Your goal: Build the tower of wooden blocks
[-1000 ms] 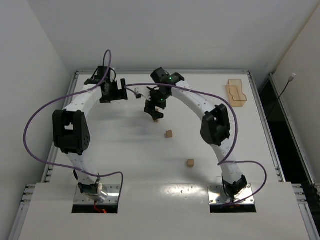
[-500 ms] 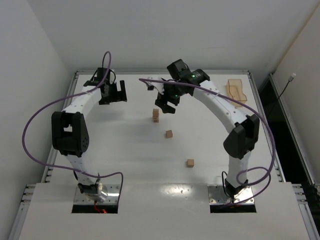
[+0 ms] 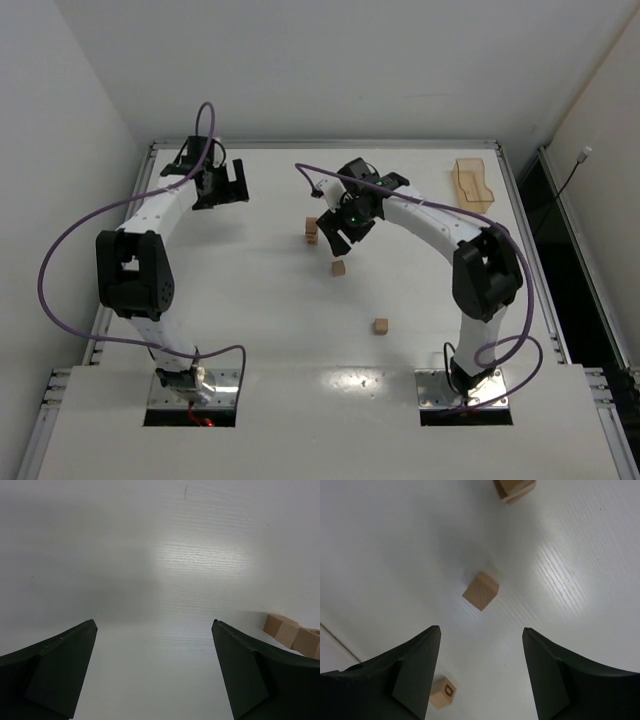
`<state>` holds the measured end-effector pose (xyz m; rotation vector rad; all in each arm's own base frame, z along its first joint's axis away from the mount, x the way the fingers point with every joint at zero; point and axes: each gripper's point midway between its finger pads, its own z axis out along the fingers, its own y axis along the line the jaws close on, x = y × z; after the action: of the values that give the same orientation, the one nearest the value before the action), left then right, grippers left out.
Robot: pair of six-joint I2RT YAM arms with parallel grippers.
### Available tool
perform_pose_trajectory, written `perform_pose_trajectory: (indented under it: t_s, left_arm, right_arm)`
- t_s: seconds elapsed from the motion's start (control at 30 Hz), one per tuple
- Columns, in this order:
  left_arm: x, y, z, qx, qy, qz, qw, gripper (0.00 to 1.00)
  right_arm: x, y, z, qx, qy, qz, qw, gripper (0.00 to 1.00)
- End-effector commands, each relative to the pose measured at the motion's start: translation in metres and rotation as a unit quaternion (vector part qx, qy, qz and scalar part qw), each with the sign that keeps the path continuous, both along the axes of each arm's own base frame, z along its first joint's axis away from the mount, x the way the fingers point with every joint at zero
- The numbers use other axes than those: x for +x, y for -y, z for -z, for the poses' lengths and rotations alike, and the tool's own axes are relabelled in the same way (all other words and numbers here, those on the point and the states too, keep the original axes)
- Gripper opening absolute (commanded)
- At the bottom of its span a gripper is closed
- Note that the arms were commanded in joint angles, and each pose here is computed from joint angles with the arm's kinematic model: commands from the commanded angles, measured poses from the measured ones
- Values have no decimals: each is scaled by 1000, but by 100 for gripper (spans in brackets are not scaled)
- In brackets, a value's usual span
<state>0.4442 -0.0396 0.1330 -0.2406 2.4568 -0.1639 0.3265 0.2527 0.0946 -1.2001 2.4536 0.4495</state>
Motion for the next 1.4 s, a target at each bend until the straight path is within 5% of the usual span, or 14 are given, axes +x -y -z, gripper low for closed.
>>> perform_pose_trajectory:
  t_s: [0.0, 0.4, 1.37]
  left_arm:
    - [0, -12, -18, 0, 28, -21, 999, 100]
    - [4, -21, -14, 0, 24, -31, 999, 100]
    - [4, -18, -10, -7, 19, -25, 1000, 100]
  right_arm:
    - [29, -22, -9, 37, 18, 116, 992, 64]
    - [14, -6, 37, -51, 28, 211, 976, 57]
    - [8, -22, 64, -29, -18, 217, 976, 54]
